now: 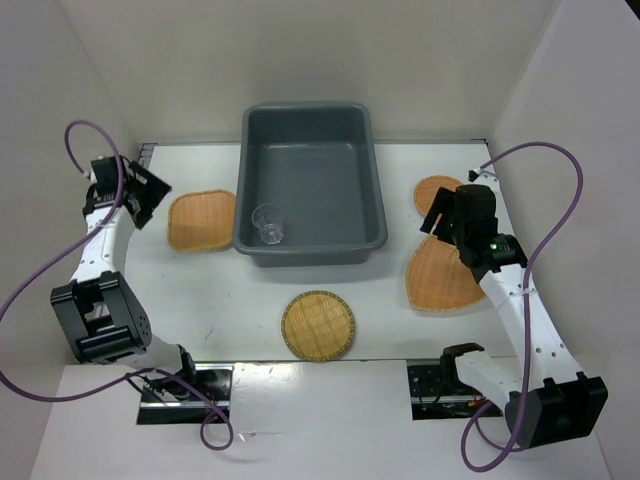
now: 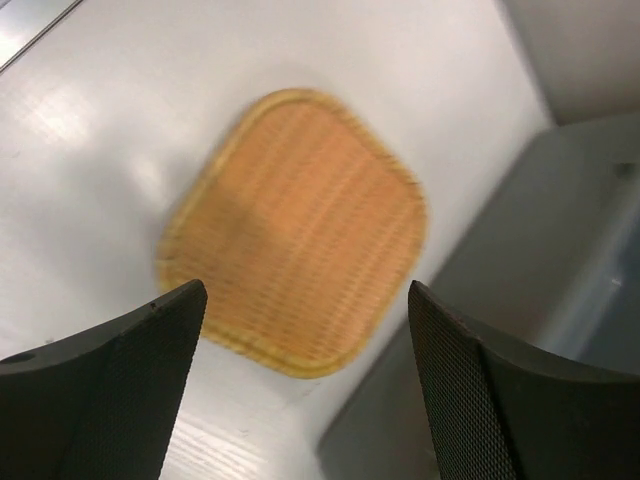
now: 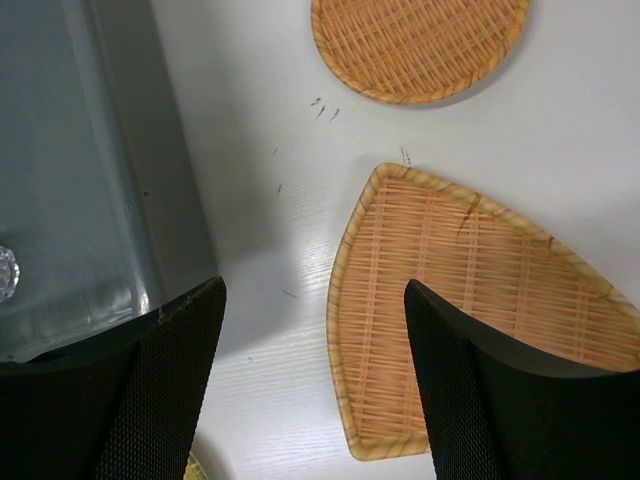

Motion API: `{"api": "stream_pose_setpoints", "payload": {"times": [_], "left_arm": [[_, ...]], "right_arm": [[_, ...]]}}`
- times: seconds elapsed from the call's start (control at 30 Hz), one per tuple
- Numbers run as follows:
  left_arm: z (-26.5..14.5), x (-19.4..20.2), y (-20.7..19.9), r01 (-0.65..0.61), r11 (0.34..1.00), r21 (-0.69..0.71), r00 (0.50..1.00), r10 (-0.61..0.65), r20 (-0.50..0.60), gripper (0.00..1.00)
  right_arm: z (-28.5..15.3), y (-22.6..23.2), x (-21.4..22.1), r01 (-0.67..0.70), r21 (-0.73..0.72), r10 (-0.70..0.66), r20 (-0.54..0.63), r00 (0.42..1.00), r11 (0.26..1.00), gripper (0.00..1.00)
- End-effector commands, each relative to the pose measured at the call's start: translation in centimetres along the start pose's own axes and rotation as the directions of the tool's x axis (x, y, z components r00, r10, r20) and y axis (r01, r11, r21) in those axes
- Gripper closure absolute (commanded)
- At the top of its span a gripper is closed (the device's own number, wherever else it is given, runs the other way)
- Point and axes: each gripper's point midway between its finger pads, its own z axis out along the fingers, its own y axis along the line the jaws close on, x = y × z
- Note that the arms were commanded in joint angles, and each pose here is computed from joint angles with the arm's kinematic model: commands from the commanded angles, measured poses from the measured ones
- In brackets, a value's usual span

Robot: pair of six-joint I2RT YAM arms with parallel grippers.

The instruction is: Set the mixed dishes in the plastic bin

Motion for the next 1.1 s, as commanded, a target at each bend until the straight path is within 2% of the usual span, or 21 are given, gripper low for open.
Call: {"api": "stream_pose_setpoints", "payload": {"times": [0.0,0.17,0.4,0.47,0.67,0.83,0.93,1.07], "left_arm": [[1.9,0.9,2.7,0.118,0.993,-0.01,0.993,-0.118,0.024,0.12],[3.1,3.9,6.1,0.156,0.982,-0.104,0.988,-0.156,0.005,0.1],[4.8,8.4,8.2,0.269,0.957,-0.104,0.961,-0.275,-0.042,0.12],[5.4,9.9,9.5,0.298,0.942,-0.152,0.949,-0.31,-0.061,0.13],[6.6,10.3,9.3,0.354,0.929,-0.109,0.932,-0.36,-0.047,0.18],[7.7,11.5,9.8,0.383,0.917,-0.109,0.918,-0.392,-0.069,0.39],[8.4,12.1,10.0,0.405,0.907,-0.113,0.907,-0.414,-0.078,0.41],[8.7,12.9,10.6,0.427,0.897,-0.113,0.897,-0.436,-0.074,0.52]], "right_arm": [[-0.1,0.5,-0.5,0.013,-0.017,-0.012,0.034,0.999,1.0,0.23],[0.1,0.6,-0.3,0.02,-0.011,-0.02,0.029,0.999,1.0,0.23],[0.4,0.7,0.3,0.029,-0.011,-0.029,0.011,1.0,1.0,0.23],[0.4,0.7,0.3,0.029,-0.011,-0.029,0.011,1.0,1.0,0.23],[0.5,0.8,0.1,0.039,-0.011,-0.038,0.011,0.999,0.999,0.23],[0.9,0.7,0.1,0.042,0.002,-0.042,0.004,0.999,0.999,0.23],[1.0,0.9,0.0,0.042,0.003,-0.042,0.002,0.999,0.999,0.23],[1.1,0.8,-0.3,0.042,0.013,-0.042,0.007,0.999,0.999,0.23]]}}
